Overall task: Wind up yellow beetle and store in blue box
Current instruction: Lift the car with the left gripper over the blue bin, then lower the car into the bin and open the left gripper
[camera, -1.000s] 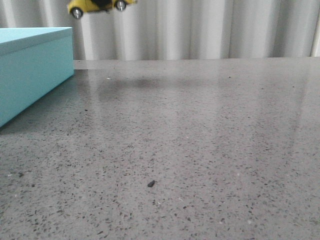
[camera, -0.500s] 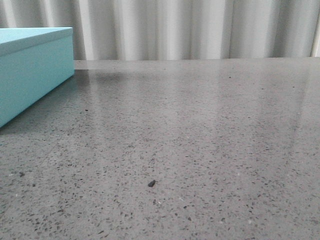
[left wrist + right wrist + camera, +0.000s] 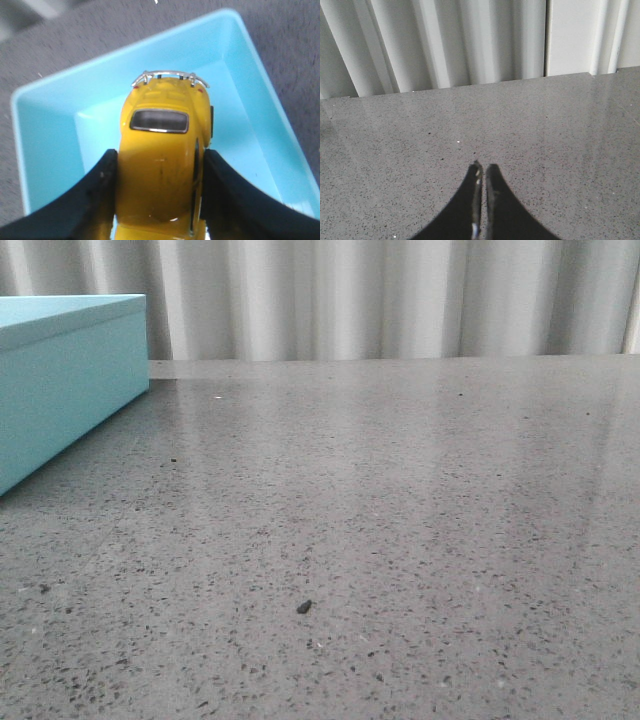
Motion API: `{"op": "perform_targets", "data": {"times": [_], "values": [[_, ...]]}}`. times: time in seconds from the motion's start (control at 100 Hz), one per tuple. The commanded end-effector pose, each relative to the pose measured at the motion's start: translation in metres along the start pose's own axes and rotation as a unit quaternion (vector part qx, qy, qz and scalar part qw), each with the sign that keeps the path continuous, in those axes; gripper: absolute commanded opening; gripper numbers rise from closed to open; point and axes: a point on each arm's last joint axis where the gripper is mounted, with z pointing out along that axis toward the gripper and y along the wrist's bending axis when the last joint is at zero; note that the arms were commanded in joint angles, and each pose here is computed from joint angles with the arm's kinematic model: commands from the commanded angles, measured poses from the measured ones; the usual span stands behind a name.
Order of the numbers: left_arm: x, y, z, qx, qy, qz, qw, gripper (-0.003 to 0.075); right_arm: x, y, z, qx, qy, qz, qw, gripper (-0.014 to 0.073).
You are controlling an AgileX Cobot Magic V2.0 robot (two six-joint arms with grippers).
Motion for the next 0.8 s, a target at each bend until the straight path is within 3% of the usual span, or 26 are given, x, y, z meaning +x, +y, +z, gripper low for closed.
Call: {"op": "perform_targets", "data": {"times": [0.0, 0.3, 0.61, 0.71, 0.79], "values": [[0.006, 0.000, -0.019, 0.001, -0.015, -0.010, 1.000, -0.0021, -0.015, 0.001, -0.002, -0.002, -0.052, -0.007, 0.999, -0.0061], [0.037, -0.011, 0.029, 0.026, 0.085, -0.012, 0.996, -0.0020, -0.015, 0.001, -0.002, -0.002, -0.052, -0.007, 0.999, -0.0061], [0.052, -0.016, 0.045, 0.035, 0.123, -0.009, 0.992, -0.0014, -0.015, 0.001, -0.002, -0.002, -0.052, -0.007, 0.999, -0.0061], [0.052, -0.016, 0.046, 0.035, 0.124, -0.009, 0.992, 0.0051, -0.015, 0.001, -0.002, -0.002, -0.052, -0.007, 0.999, -0.0061], [0.052, -0.016, 0.046, 0.035, 0.124, -0.009, 0.992, 0.0147, -0.015, 0.001, -0.002, -0.002, -0.052, -0.007, 0.999, -0.0061]]}}
